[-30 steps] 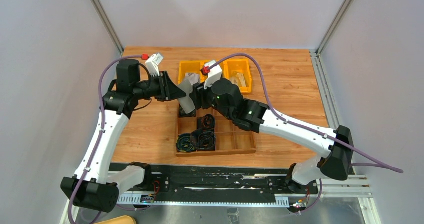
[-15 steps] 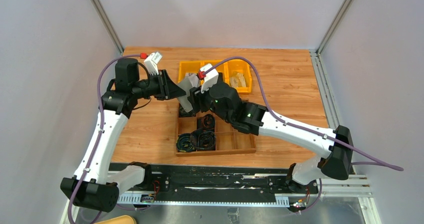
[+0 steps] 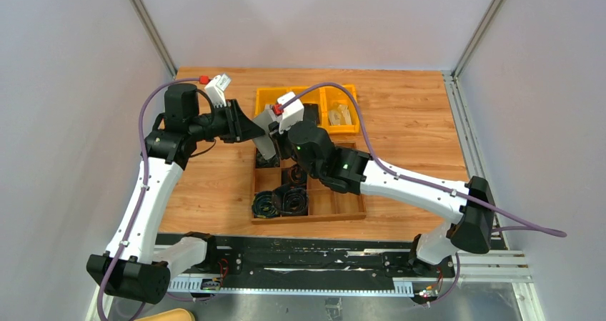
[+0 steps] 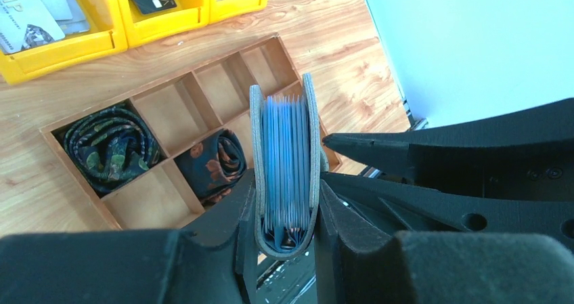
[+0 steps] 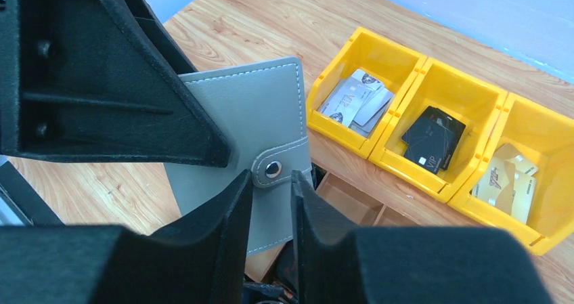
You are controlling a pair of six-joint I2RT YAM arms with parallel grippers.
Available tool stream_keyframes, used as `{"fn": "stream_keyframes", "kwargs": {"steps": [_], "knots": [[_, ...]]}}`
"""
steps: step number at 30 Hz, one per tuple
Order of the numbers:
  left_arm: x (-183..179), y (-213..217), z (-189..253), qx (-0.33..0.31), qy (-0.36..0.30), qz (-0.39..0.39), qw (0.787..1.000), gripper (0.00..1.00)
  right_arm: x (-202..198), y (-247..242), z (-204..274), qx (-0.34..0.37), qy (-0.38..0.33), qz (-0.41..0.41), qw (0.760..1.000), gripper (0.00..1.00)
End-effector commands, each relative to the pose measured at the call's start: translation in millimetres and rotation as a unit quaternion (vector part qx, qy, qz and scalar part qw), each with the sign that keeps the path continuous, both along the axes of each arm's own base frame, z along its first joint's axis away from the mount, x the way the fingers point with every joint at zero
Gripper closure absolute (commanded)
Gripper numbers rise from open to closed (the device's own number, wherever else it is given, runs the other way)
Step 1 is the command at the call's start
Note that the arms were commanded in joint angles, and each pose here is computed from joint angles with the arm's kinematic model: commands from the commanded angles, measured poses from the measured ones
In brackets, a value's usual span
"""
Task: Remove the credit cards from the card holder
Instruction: Open the card holder.
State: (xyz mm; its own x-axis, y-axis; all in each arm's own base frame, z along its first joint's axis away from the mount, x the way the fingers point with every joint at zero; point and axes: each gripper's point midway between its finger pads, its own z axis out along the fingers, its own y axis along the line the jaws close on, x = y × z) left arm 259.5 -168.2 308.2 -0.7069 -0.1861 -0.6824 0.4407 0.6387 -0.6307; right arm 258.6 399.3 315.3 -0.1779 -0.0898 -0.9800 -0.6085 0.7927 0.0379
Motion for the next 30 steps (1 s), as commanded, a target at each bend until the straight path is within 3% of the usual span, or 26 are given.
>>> {"fn": "stream_keyframes", "kwargs": {"steps": [1, 11, 26, 30], "knots": [[-16.7, -6.1, 30.3, -0.024, -0.029, -0.028, 0.999, 1.00, 14.1, -10.6, -0.2, -0.020, -0.019, -0.050, 0.998, 0.75], [-20.2, -6.9, 30.6, -0.027, -0.027, -0.033, 0.999, 1.00, 23.3, -26.0, 17.8, -0.001, -0.041, -0.090, 0.995, 1.00], [-28.5, -7.5, 34.8, -0.026, -0.034, -0.047, 0.998, 1.00, 40.1, -63.3, 20.5, 0.029, -0.024, -0.138, 0.990, 1.00], [-30.1, -7.3, 37.6, -0.024, -0.041, -0.050, 0.998, 1.00, 36.6, -64.4, 26.6, 0.038, -0.022, -0.119, 0.992, 1.00]]}}
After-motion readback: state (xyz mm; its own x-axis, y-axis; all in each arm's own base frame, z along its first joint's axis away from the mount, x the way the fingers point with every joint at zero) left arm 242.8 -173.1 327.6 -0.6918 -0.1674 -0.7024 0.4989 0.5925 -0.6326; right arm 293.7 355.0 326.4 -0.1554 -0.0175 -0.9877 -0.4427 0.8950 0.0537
